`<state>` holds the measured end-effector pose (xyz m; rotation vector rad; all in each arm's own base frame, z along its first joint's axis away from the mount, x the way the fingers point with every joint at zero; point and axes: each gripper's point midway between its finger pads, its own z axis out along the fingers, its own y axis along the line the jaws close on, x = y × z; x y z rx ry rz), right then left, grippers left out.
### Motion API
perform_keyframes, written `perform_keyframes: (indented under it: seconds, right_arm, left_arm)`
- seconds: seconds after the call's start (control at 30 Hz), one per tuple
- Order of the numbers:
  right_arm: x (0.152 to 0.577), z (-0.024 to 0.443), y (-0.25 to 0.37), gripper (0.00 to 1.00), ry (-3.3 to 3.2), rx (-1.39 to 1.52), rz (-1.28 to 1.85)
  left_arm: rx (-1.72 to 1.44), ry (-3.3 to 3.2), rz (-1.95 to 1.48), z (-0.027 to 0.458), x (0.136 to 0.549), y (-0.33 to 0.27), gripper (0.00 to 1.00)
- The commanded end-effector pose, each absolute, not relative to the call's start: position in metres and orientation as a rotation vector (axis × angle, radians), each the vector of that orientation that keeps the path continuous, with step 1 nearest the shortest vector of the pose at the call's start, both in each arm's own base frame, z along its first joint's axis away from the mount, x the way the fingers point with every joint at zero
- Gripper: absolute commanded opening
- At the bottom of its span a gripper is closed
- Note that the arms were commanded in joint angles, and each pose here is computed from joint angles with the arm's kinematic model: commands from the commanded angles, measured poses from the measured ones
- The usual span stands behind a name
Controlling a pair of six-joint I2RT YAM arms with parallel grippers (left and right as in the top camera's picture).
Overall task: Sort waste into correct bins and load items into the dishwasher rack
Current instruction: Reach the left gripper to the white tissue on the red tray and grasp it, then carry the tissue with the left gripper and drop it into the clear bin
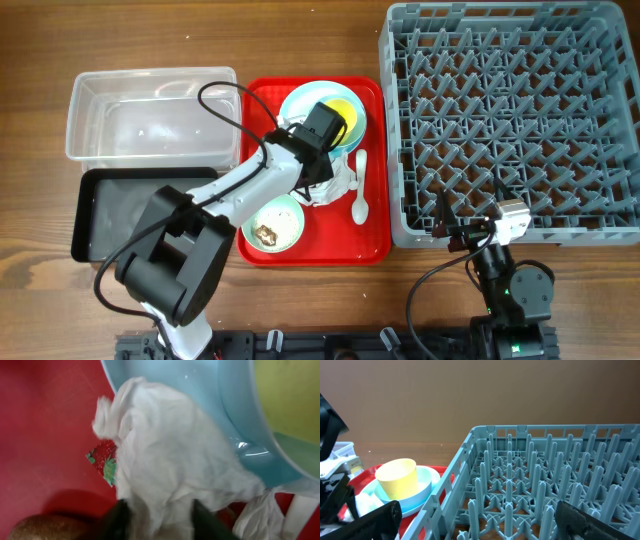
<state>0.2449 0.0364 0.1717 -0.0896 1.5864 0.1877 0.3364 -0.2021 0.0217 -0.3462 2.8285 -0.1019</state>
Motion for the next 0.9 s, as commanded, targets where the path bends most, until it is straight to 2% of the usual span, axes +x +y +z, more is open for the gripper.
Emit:
perform_keyframes:
  seconds: [0.0,0.1,0.17,0.2,0.6,0.77,0.87]
  right_arm:
    - [0.245,0.174,0.034,1.00,1.576,-0.085,0.171]
    - [0.245,0.174,0.034,1.00,1.575,-0.085,0.171]
    - [0.245,0.174,0.034,1.00,1.576,-0.085,0.171]
    - [0.245,0.174,0.034,1.00,1.575,-0.085,0.171]
    - [0.245,0.174,0.034,1.00,1.576,-0.085,0.171]
    - [0.245,0.174,0.034,1.00,1.575,-0.085,0.171]
    - [0.245,0.174,0.034,1.00,1.576,-0.085,0.171]
  left_arm:
    - [-0.365,2.829,-0.077,0.016,0.337,-0.200,0.26]
    - [-0.365,2.808,-0.100,0.026,0.339,-0.201,0.16]
    - [-0.366,2.769,-0.129,0.042,0.342,-0.202,0.05]
    - [-0.368,2.739,-0.145,0.054,0.345,-0.201,0.04]
    - [-0.438,2.574,-0.217,0.123,0.355,-0.176,0.04]
    - [-0.565,2.488,-0.225,0.158,0.361,-0.132,0.04]
    - [-0.663,2.409,-0.183,0.177,0.371,-0.082,0.04]
